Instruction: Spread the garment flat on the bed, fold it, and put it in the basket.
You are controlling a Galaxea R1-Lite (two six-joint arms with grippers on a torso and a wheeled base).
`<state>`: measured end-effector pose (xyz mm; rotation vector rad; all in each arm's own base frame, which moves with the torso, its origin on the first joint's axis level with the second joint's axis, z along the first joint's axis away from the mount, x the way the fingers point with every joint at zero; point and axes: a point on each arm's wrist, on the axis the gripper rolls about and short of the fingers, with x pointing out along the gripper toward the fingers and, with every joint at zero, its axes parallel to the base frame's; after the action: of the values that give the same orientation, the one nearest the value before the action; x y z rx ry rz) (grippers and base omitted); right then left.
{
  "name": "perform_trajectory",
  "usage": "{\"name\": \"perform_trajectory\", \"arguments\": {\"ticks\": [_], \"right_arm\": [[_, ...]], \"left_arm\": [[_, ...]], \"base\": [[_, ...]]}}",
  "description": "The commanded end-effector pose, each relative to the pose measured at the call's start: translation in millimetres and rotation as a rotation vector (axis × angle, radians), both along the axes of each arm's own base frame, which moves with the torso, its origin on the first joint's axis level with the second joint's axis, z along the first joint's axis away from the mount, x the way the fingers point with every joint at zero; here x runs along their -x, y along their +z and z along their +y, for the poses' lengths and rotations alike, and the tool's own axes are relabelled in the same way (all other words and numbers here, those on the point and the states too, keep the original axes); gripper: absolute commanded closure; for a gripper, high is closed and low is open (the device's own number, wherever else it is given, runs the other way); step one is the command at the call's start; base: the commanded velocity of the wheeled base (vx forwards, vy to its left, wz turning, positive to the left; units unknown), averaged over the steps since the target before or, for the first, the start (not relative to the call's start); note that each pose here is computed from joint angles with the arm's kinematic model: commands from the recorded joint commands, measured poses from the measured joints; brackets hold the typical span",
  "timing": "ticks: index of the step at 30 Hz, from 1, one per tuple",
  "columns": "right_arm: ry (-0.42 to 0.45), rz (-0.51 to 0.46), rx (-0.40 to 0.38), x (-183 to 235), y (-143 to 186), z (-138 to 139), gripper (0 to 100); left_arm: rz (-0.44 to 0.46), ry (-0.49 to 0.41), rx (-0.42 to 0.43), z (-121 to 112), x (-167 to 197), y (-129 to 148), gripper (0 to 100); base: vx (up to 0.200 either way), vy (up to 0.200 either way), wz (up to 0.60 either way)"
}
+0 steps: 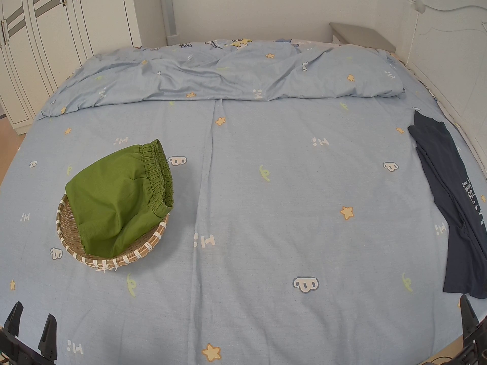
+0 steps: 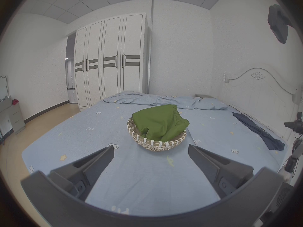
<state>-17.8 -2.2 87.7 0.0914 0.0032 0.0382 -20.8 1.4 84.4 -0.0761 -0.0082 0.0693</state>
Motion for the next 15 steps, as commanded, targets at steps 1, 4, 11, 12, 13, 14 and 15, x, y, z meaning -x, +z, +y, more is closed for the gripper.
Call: {"name": "perform_trajectory", "arguments": {"ticks": [1,4,11,12,13,14,15], "right_arm": [[-0.028,-0.014,0.139,4.3,-10.1,2.5,0],[-0.014,-0.013,0.137,4.2,-10.1,2.8,0],[-0.02,-0.007,0.094,4.3,-10.7,2.6,0],[-0.02,-0.007,0.094,4.3,-10.7,2.6,0],[-0.018,-0.008,0.102,4.3,-10.7,2.7,0],[-0.017,-0.008,0.107,4.3,-10.7,2.7,0],[-0.017,-0.008,0.107,4.3,-10.7,2.7,0]], "left_arm": [[-0.031,0.019,0.016,0.1,2.3,-5.0,0],[-0.031,0.022,-0.065,0.2,2.2,-4.7,0],[0.008,-0.123,-0.181,-2.9,2.2,-8.8,0],[0.008,-0.127,-0.182,-3.0,2.2,-8.8,0],[0.006,-0.13,-0.162,-3.0,2.2,-8.6,0],[0.008,-0.123,-0.144,-2.7,2.2,-8.8,0],[0.008,-0.123,-0.144,-2.7,2.2,-8.8,0]], "base": [[0.0,0.0,0.0],[0.0,0.0,0.0],[0.0,0.0,0.0],[0.0,0.0,0.0],[0.0,0.0,0.0],[0.0,0.0,0.0],[0.0,0.0,0.0]]}}
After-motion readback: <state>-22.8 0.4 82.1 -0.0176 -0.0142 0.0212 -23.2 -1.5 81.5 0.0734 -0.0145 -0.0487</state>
